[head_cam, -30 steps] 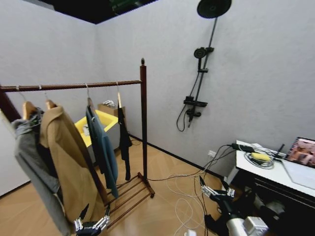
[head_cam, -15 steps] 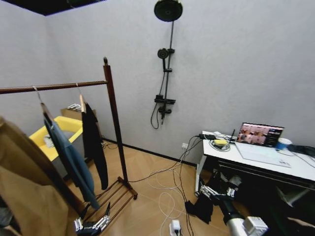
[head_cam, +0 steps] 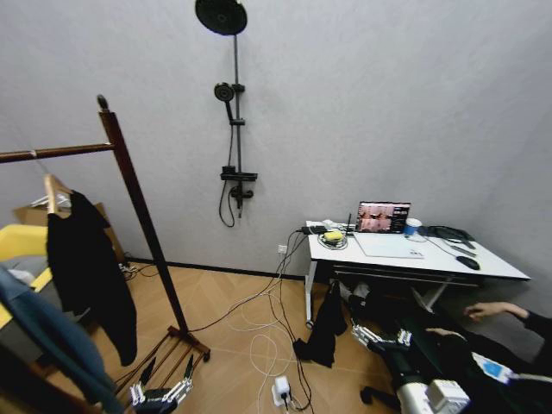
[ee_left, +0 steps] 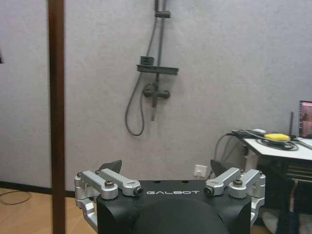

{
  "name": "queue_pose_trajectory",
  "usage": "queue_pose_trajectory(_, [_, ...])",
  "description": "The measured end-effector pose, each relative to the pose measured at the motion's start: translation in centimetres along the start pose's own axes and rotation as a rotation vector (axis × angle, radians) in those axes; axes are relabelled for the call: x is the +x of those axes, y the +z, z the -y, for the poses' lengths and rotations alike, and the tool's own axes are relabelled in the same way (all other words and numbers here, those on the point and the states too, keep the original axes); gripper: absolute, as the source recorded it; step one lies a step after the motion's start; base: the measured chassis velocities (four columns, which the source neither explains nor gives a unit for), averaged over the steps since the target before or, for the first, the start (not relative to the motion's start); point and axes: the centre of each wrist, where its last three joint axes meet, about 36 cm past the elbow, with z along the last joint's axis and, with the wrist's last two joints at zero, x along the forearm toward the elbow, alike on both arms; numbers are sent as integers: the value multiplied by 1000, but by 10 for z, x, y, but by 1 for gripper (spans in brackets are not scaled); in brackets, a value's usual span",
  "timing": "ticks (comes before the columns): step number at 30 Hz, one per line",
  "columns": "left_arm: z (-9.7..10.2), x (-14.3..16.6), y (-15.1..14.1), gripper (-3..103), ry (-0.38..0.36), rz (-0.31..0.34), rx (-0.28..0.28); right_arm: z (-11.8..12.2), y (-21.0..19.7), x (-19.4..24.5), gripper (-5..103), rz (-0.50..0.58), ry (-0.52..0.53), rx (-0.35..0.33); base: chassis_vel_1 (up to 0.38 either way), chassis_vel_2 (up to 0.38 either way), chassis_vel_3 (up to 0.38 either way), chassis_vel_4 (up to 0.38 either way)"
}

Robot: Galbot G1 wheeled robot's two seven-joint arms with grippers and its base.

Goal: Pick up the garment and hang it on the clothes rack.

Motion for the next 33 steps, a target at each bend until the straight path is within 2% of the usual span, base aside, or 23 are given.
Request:
queue_pose_trajectory(18, [0, 0, 0, 100, 0, 0, 0, 0, 0, 0, 100, 0, 0, 0, -45, -52, -43, -53])
queue_pose_trajectory(25, [0, 0, 0, 100, 0, 0, 0, 0, 0, 0, 100, 0, 0, 0, 121, -39, -113, 41])
queue_pose_trajectory(33, [0, 0, 0, 100, 0, 0, 0, 0, 0, 0, 100, 0, 0, 0, 280, -113, -270, 115])
